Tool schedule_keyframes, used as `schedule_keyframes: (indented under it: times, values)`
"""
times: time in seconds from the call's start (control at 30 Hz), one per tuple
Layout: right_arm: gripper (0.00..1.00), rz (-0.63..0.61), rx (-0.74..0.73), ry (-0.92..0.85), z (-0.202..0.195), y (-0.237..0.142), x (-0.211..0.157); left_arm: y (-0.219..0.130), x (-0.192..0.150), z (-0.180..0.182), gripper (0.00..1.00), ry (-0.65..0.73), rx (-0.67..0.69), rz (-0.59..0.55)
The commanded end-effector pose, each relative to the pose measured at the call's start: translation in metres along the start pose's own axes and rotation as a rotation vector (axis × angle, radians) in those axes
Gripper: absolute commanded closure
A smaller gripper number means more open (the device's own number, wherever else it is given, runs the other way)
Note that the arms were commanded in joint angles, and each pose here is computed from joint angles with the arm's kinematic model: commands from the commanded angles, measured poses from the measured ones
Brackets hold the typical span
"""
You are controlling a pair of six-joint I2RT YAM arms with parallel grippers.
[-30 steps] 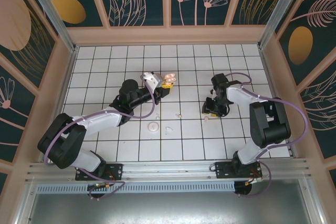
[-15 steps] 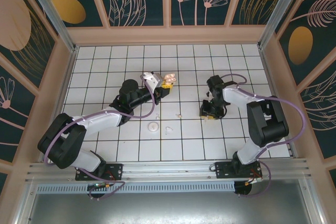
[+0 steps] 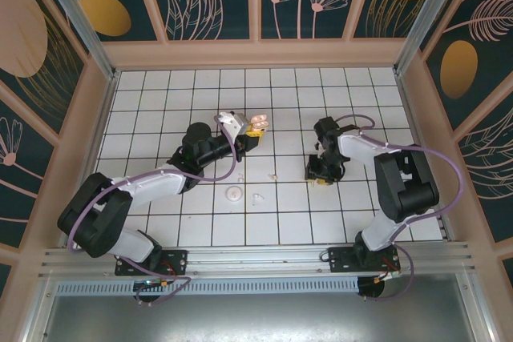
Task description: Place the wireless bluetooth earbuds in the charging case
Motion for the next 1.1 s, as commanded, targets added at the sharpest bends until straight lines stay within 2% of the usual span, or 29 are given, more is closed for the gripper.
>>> schedule_keyframes:
  times: [0.0, 0.27, 0.5, 0.77, 0.93, 1.07]
  values:
    - [0.65, 0.023, -0.044, 0.017, -0.004, 0.005, -0.002, 0.005, 0.006, 0.0, 0.85, -0.006, -0.021, -0.022]
    - [0.7, -0.001, -0.035, 0.016, -0.007, 0.001, 0.003, 0.009, 0.005, 0.002, 0.85, -0.014, -0.019, -0.012]
    - [0.73, -0.08, 0.05, 0.017, -0.005, -0.009, 0.001, 0.009, 0.007, 0.004, 0.86, -0.008, 0.0, -0.014]
    - [0.76, -0.124, 0.079, 0.044, -0.009, -0.014, -0.007, 0.007, 0.011, 0.002, 0.86, 0.022, -0.014, -0.001]
    - [0.77, -0.262, 0.135, 0.047, -0.006, -0.039, -0.009, 0.007, 0.01, 0.0, 0.86, 0.019, -0.044, -0.015]
    - [0.76, -0.466, 0.275, -0.02, 0.006, -0.071, -0.007, 0.0, 0.006, 0.0, 0.87, 0.024, 0.005, -0.094]
Point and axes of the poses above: each hand's point on the last joint's axis, 136 mm out from that joint toward the fingers, its own y axis out along the fingers, its own z axis along the line the jaws close on, x = y × z, the point moved 9 cm from there along -y, back along the fingers, and after that the axes turned 4 degrees about y, right-handed, at the moved point
